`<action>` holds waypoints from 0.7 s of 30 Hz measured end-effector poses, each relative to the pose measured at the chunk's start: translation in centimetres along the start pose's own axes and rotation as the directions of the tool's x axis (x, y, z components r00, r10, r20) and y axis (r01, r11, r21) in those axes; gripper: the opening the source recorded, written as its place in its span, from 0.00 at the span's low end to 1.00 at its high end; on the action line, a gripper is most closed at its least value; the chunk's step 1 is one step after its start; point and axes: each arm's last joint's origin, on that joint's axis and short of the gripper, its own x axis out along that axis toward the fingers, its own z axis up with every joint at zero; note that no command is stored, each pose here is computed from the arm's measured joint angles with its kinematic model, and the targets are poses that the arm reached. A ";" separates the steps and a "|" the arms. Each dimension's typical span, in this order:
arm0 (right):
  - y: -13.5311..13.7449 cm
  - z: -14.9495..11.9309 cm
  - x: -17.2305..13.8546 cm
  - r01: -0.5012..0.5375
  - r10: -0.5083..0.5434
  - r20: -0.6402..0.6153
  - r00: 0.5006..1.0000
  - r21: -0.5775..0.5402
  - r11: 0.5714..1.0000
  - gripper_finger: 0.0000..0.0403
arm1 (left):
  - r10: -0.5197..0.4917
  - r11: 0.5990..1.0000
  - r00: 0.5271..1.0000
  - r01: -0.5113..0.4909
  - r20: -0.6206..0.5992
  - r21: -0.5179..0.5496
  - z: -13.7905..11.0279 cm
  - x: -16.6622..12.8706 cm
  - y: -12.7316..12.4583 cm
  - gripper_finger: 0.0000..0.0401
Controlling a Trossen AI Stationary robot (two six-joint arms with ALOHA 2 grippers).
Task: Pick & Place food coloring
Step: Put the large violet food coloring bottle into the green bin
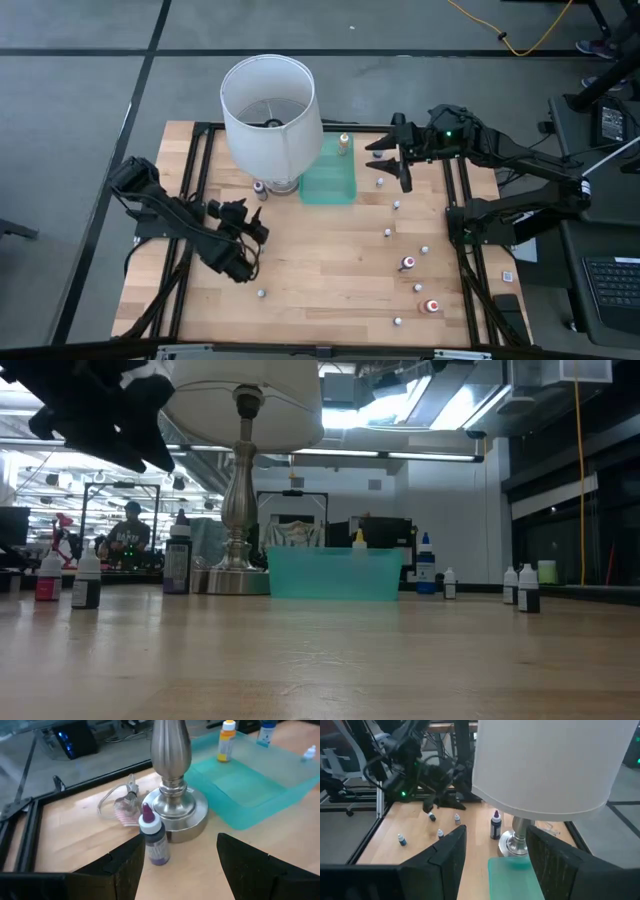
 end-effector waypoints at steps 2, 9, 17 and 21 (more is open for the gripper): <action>0.1 0.1 -0.3 -0.007 0.007 0.009 1.000 -0.004 1.000 0.51 | 0.014 1.000 1.000 -0.014 0.001 -0.027 -0.3 0.2 -0.2 0.60; 0.4 0.5 -1.6 -0.007 0.007 0.044 0.999 -0.014 1.000 0.51 | 0.056 0.987 0.994 -0.069 -0.091 -0.143 -1.0 1.5 -1.3 0.60; 0.7 0.8 -2.7 -0.004 0.006 0.077 0.997 -0.023 1.000 0.51 | 0.177 0.946 0.962 -0.225 -0.209 -0.233 -1.3 4.1 -1.9 0.60; 0.8 0.9 -2.9 -0.011 0.013 0.084 0.996 -0.028 1.000 0.51 | 0.202 0.928 0.954 -0.259 -0.224 -0.269 -1.1 5.1 -2.1 0.60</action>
